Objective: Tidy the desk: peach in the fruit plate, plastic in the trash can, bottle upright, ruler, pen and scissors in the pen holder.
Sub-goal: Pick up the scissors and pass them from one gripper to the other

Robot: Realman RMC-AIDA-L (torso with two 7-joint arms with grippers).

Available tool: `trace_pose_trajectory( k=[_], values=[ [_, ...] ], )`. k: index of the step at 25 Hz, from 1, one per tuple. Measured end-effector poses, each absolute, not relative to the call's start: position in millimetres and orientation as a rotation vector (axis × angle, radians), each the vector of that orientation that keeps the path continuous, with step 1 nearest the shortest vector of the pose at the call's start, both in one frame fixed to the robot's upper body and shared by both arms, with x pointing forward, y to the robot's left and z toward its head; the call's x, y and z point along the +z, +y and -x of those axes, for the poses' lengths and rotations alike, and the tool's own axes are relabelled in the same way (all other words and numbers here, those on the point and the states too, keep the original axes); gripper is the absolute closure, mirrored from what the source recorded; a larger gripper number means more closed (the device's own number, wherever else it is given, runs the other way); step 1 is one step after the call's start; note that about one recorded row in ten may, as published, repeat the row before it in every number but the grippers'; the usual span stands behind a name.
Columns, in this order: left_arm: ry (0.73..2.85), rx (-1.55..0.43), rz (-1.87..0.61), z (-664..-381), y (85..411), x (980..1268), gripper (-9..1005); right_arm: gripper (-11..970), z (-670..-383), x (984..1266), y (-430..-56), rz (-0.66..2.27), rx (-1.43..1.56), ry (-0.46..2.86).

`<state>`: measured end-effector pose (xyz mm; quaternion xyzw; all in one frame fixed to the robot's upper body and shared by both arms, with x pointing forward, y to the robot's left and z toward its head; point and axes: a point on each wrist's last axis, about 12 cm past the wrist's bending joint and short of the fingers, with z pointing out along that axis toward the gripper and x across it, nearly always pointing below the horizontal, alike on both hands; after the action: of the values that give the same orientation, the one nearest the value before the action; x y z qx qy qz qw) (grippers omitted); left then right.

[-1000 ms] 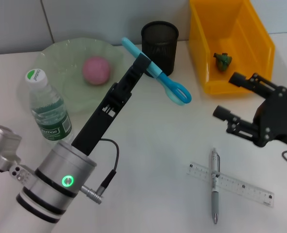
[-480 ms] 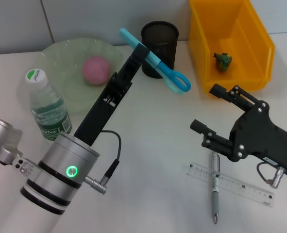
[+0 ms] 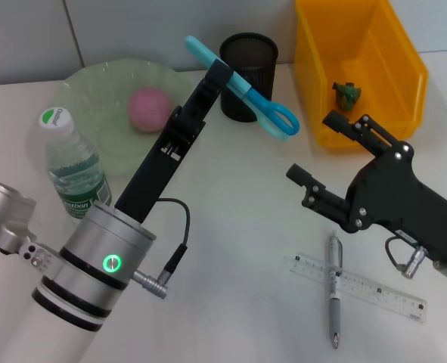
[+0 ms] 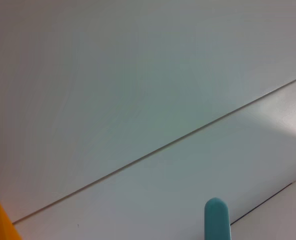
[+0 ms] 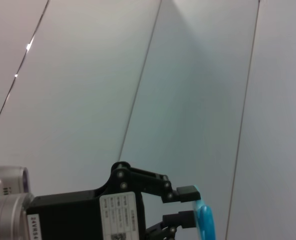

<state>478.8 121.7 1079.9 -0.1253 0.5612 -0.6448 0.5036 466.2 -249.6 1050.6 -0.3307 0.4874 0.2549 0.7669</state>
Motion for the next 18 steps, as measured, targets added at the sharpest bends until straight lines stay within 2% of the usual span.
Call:
trace_pose_trajectory(
  k=[18],
  values=[
    [1.357,-1.556,0.326,-484,123,1080,758,309,-477,1054,-241,0.737,0.554,1.044]
  ],
)
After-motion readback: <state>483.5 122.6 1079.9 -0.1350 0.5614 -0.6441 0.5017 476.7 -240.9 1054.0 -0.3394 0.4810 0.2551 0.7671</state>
